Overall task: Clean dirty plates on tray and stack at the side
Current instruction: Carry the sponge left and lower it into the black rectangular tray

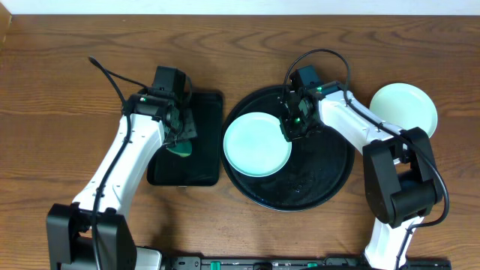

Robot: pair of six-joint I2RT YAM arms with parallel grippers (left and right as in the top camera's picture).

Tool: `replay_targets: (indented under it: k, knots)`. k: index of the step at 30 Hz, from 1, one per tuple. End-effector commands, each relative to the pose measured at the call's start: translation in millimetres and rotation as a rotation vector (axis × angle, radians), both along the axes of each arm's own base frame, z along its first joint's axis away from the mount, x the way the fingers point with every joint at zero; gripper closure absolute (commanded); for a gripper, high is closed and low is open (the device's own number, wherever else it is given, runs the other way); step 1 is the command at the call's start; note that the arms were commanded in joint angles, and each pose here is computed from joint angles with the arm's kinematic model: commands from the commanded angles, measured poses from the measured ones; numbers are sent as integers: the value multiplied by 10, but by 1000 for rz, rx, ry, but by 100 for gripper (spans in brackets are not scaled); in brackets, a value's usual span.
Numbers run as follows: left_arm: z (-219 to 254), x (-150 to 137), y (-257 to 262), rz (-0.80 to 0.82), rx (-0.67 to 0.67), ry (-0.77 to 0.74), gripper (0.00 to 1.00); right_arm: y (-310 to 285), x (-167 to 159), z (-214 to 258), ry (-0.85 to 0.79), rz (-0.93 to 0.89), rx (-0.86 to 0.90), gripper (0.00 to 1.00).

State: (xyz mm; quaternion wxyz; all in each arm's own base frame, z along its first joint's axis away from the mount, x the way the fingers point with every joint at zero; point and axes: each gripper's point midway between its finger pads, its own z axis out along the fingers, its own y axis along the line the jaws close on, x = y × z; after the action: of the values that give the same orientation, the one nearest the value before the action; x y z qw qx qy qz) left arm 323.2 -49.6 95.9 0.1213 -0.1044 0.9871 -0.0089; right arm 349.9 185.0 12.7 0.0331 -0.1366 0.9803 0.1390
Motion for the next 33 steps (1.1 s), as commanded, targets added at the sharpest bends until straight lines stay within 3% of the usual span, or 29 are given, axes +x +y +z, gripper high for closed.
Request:
replay_targets:
  k: [1, 18, 33]
  knots:
    - [-230, -96, 84, -8, 36, 42, 92, 30, -29, -48, 12, 23, 6, 90]
    - [-740, -267, 129, -10, 38, 39, 92, 30, -30, -49, 12, 23, 6, 89]
    - [-754, -274, 206, 0, 81, 37, 92, 30, -29, -48, 12, 23, 6, 89]
